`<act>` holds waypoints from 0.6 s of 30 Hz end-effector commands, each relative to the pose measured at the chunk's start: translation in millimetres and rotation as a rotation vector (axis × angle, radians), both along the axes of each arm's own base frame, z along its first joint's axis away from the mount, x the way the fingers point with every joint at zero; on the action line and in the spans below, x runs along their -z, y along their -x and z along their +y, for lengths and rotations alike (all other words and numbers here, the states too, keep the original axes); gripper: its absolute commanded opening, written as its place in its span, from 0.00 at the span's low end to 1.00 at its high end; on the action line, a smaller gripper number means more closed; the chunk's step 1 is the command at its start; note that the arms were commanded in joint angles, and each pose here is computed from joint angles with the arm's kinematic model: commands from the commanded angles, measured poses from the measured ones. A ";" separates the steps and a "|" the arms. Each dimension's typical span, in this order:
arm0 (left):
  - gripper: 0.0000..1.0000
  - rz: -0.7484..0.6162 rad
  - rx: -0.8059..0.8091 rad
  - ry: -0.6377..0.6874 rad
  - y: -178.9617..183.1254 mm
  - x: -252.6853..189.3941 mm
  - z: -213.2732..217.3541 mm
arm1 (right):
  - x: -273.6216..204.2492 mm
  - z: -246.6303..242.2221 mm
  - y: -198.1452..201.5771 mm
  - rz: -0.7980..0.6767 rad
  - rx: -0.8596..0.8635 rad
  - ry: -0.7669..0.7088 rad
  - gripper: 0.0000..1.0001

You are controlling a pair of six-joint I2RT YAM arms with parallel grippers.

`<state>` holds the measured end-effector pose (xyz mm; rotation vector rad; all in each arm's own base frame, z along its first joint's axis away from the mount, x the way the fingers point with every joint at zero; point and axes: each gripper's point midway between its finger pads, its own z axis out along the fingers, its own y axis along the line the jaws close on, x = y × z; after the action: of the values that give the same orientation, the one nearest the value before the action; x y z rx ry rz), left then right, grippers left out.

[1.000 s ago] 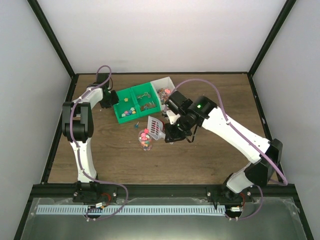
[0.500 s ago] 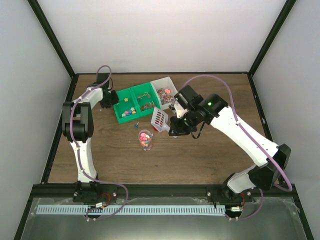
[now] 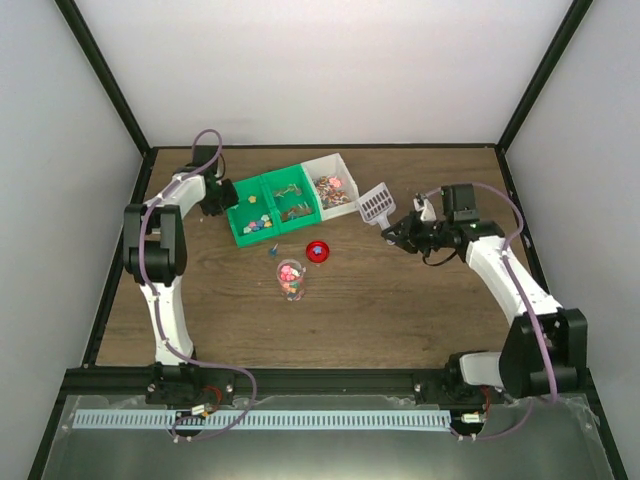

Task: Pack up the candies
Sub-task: Place the fake candies in the packing bottle, then place the spatula at the center of the board, then adjust the storage box at the center of the board.

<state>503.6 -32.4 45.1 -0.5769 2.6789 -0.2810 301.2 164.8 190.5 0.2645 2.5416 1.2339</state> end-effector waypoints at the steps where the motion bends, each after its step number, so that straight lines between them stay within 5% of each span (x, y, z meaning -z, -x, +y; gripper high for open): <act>1: 0.39 -0.041 0.002 0.027 0.6 -23.5 -5.1 | -7.5 4.3 -32.1 -0.112 -0.022 -0.200 0.01; 18: 0.41 -0.066 0.011 0.021 5.7 -40.9 -5.8 | 93.3 11.5 -58.0 0.036 0.023 -0.343 0.01</act>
<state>502.2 -36.6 73.0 -0.5553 2.6362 -0.3149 359.2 177.7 99.1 0.3954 2.3916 1.6212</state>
